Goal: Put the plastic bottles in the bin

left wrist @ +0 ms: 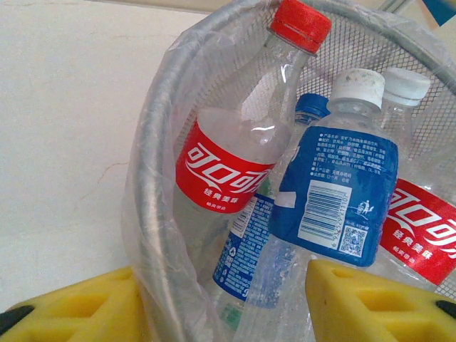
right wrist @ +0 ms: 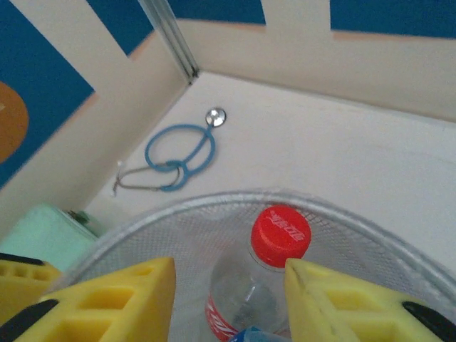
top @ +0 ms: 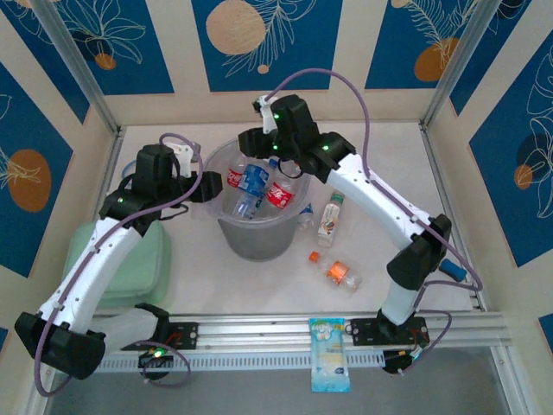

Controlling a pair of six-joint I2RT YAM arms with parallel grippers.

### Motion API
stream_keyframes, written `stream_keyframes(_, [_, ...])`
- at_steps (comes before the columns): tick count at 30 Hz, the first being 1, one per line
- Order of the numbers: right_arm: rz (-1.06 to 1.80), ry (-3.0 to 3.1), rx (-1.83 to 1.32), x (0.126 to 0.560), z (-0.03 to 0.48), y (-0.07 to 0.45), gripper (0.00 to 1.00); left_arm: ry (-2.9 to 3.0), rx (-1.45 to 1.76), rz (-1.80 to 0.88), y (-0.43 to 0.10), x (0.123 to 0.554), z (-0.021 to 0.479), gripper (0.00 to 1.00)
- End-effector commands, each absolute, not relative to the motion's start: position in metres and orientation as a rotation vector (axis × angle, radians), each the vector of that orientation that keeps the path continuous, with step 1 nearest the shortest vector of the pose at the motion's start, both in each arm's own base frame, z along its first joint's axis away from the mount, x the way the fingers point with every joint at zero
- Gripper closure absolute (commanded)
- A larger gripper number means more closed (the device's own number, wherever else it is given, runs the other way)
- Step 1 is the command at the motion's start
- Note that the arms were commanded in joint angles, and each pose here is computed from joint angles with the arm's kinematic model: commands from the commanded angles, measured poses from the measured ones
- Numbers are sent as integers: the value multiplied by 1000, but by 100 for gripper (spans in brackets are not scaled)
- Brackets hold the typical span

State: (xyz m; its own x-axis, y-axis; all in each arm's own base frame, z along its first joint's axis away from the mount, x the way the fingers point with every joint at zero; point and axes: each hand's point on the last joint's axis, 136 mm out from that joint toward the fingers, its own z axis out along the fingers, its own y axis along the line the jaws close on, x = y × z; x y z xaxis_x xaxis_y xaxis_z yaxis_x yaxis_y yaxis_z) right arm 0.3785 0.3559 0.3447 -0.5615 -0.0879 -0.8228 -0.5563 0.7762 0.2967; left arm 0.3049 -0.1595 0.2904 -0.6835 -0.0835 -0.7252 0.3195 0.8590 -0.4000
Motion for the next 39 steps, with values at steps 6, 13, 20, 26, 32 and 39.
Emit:
stream_keyframes(6, [610,2283,-565,364,279,363,65,2157,199,-716,-167,305,312,45])
stream_keyframes(13, [715,2275,-571,344,285,370,68,2164,203,-716,-168,306,310,45])
stream_keyframes(20, [739,2173,-555,336,330,359,54,2169,201,-721,-170,308,306,45])
stream_keyframes(26, [717,2111,-481,340,356,332,41,2168,195,-731,-171,309,306,46])
stream_keyframes(32, [672,2043,-307,340,382,270,31,2173,199,-726,-170,309,306,46])
stream_keyframes(39, [551,2166,21,333,333,154,20,2171,205,-727,-171,309,306,46])
